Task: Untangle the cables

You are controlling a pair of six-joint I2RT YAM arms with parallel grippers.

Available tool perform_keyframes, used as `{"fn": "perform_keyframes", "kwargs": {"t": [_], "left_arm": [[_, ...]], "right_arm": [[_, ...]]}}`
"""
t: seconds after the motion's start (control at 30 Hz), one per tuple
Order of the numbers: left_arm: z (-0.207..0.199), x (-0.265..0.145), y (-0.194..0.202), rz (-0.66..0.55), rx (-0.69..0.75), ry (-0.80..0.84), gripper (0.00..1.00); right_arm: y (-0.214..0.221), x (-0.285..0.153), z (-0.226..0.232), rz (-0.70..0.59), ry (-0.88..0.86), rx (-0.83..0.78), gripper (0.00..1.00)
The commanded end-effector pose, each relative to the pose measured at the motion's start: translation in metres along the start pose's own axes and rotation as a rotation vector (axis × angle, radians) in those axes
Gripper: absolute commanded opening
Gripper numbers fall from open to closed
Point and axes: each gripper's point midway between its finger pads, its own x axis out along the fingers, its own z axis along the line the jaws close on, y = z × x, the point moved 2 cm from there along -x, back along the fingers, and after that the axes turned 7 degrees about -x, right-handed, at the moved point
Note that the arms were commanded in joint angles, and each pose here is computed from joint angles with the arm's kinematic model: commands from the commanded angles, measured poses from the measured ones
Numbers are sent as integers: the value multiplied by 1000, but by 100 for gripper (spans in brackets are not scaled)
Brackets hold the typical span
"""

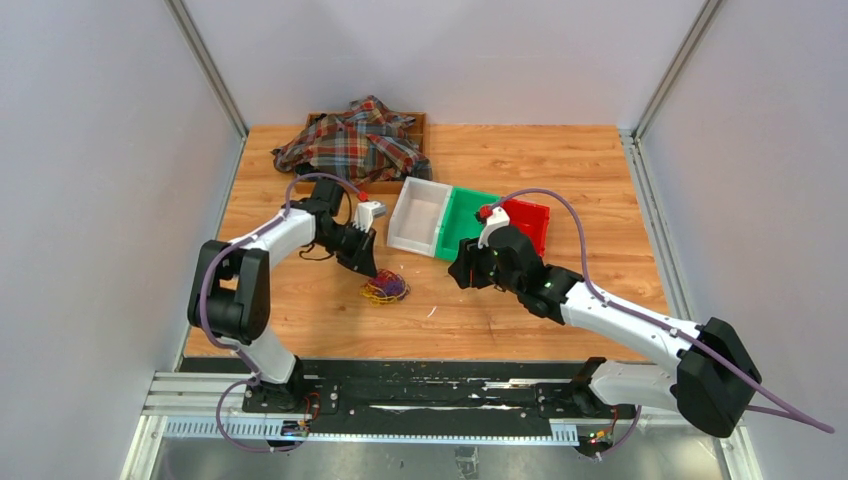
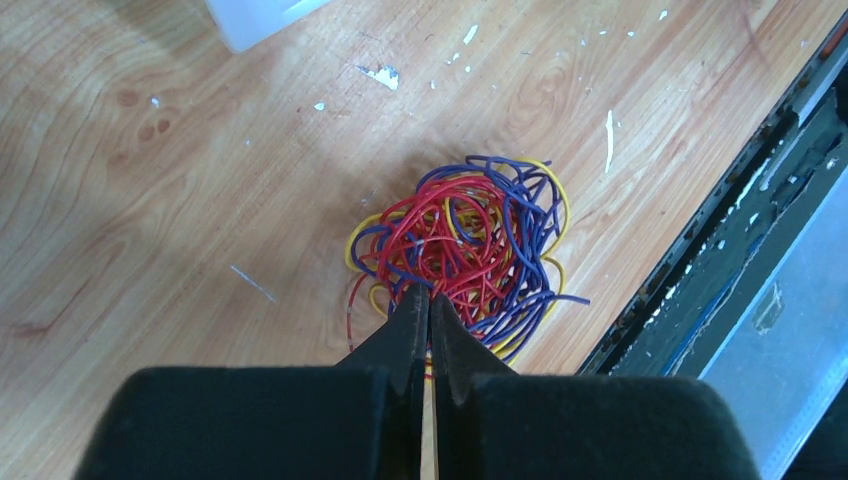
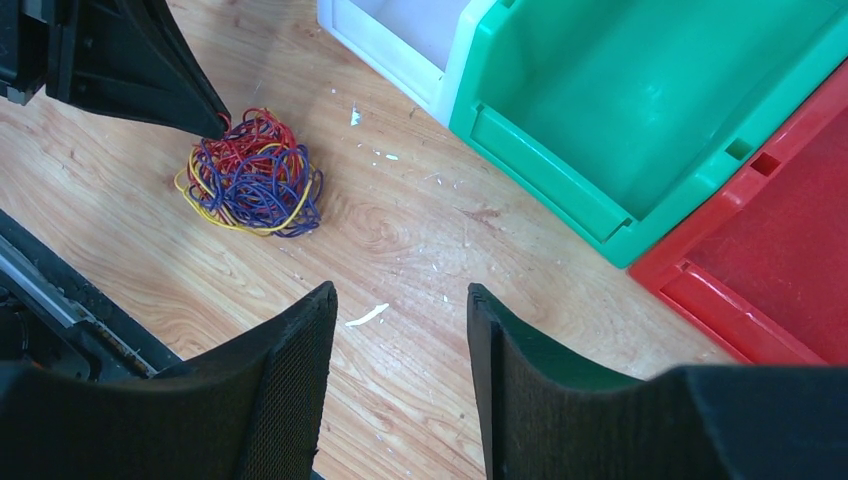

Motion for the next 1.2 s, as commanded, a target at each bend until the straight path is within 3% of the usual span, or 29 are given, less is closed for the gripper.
{"fn": "perform_keyframes", "kwargs": {"t": [0.0, 0.33, 0.63, 1.17], "left_arm": [[-18, -18, -14, -52, 30, 1, 1], [-60, -63, -22, -159, 10, -4, 1], [-96, -89, -29, -218, -26, 71, 1], [-145, -118, -42, -279, -90, 226, 1]], "right_arm": [[-19, -2, 11, -52, -33, -15, 51], [-52, 14, 61, -181, -154, -99, 78], [-72, 21, 105, -281, -292, -105, 79], [-85, 33, 124, -368, -343, -58, 79]]}}
